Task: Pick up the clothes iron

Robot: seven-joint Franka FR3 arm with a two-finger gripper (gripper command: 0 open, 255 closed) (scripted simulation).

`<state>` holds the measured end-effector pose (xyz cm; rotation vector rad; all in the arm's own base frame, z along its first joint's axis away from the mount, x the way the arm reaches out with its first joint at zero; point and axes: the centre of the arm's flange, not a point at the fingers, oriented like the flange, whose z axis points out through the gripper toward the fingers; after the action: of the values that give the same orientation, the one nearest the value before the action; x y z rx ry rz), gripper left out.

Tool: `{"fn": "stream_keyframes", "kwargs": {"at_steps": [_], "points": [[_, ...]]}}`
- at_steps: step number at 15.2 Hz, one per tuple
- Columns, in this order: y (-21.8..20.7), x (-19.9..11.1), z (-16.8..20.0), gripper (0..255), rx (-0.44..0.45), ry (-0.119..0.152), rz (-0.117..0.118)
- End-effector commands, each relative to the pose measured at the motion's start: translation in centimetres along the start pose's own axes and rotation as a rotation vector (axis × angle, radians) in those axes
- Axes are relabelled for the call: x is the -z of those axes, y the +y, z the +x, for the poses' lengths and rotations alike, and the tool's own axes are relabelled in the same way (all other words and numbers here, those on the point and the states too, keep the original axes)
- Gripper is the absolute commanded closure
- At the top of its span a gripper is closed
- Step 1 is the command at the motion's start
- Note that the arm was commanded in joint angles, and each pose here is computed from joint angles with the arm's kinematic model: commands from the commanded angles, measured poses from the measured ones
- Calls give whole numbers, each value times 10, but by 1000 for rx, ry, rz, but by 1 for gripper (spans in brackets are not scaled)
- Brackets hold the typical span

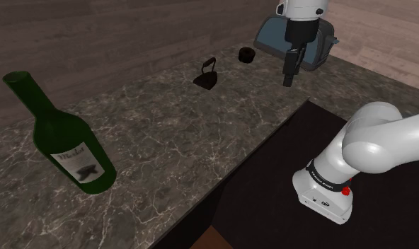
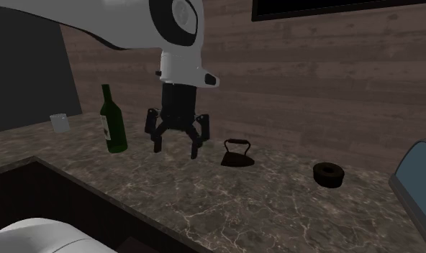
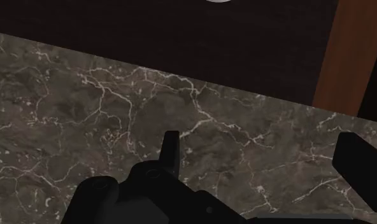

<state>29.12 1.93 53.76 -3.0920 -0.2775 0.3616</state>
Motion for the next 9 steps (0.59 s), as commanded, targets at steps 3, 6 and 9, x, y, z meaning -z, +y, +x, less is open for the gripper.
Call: {"fn": "stream_keyframes", "kwargs": {"at_steps": [3,6,9], "points": [[15,0,20,0,83,-7,-19],[34,-1,53,0,208,-16,-46],[49,-1,88,0,333,-26,-74]]}}
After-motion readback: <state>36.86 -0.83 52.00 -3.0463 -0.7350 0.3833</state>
